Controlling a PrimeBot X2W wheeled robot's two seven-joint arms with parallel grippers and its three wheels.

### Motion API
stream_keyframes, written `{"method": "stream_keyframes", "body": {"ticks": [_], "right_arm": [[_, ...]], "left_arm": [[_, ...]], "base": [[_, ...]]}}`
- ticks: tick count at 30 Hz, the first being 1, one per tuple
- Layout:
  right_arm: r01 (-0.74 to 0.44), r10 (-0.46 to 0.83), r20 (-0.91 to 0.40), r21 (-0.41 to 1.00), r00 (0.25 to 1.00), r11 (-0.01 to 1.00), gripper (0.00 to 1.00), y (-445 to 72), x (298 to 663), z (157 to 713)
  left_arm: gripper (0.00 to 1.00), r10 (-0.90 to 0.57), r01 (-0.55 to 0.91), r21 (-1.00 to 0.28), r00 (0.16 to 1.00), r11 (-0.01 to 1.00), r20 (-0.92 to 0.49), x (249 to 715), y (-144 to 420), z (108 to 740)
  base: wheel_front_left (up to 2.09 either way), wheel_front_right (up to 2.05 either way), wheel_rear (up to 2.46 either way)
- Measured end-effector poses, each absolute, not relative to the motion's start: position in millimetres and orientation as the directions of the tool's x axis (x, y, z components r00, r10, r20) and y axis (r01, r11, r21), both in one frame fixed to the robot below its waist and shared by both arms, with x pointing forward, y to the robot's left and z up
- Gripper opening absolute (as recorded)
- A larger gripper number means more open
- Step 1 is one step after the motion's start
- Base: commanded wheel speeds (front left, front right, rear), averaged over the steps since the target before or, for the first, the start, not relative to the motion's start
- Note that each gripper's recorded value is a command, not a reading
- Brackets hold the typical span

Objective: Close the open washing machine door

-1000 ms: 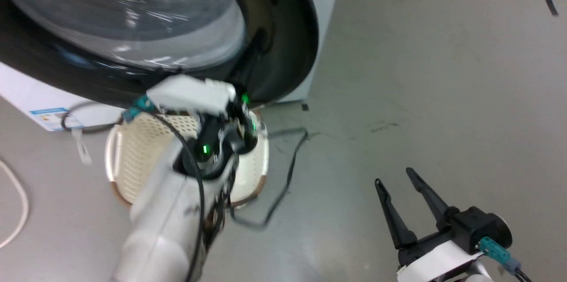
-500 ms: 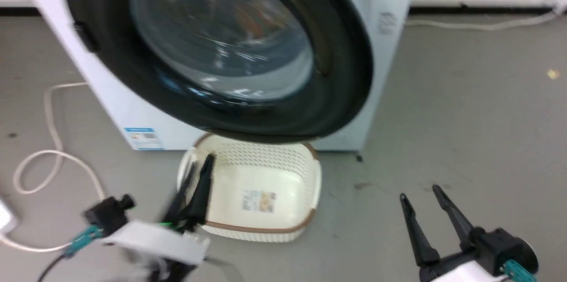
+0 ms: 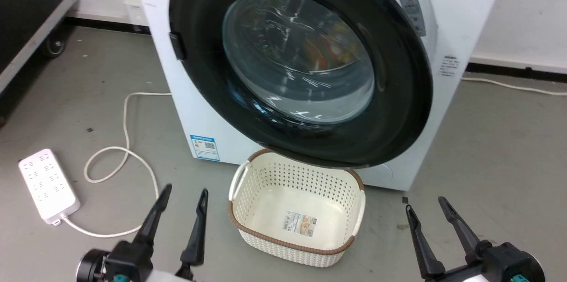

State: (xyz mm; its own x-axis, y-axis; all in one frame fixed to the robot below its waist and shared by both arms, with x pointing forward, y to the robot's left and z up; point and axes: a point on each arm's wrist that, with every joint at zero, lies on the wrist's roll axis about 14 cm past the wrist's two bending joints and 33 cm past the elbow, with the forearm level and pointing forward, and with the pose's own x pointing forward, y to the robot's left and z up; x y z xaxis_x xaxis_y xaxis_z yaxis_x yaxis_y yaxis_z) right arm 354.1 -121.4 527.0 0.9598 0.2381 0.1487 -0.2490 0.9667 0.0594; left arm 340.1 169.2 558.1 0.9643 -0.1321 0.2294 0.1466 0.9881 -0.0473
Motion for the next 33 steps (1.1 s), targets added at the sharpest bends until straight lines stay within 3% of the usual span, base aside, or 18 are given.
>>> {"method": "stream_keyframes", "body": {"ticks": [7,8,9,16,19,29,33], "right_arm": [[-0.247,0.234,0.149,0.082,0.961,0.965,1.00,-122,356,527],[-0.245,0.230,0.146,0.094,0.962,0.965,0.13,-122,357,525],[-0.242,0.226,0.143,0.105,0.964,0.964,0.00,-123,358,524],[-0.276,0.263,0.114,0.117,0.958,0.954,0.00,-110,376,517],[-0.297,0.281,0.120,0.142,0.952,0.944,0.00,-102,401,523],[-0.411,0.410,0.056,-0.008,0.910,0.912,0.00,-105,498,519],[-0.420,0.420,0.020,-0.009,0.907,0.908,0.00,-112,531,509]], "left_arm": [[1.00,-0.137,0.134,0.031,0.975,0.990,0.174,326,168,540],[1.00,-0.143,0.139,0.040,0.975,0.990,0.168,326,166,538],[1.00,-0.148,0.142,0.047,0.976,0.989,0.161,326,165,535],[1.00,-0.152,0.147,0.049,0.982,0.988,0.111,338,158,520],[1.00,-0.149,0.146,0.038,0.984,0.989,0.096,349,156,515],[1.00,-0.107,0.107,-0.005,0.994,0.994,0.028,383,162,489],[1.00,-0.086,0.086,0.002,0.996,0.996,0.002,390,168,479]], "base": [[0.00,0.00,0.00],[0.00,0.00,0.00],[0.00,0.00,0.00],[0.00,0.00,0.00],[0.00,0.00,0.00],[0.00,0.00,0.00],[0.00,0.00,0.00]]}}
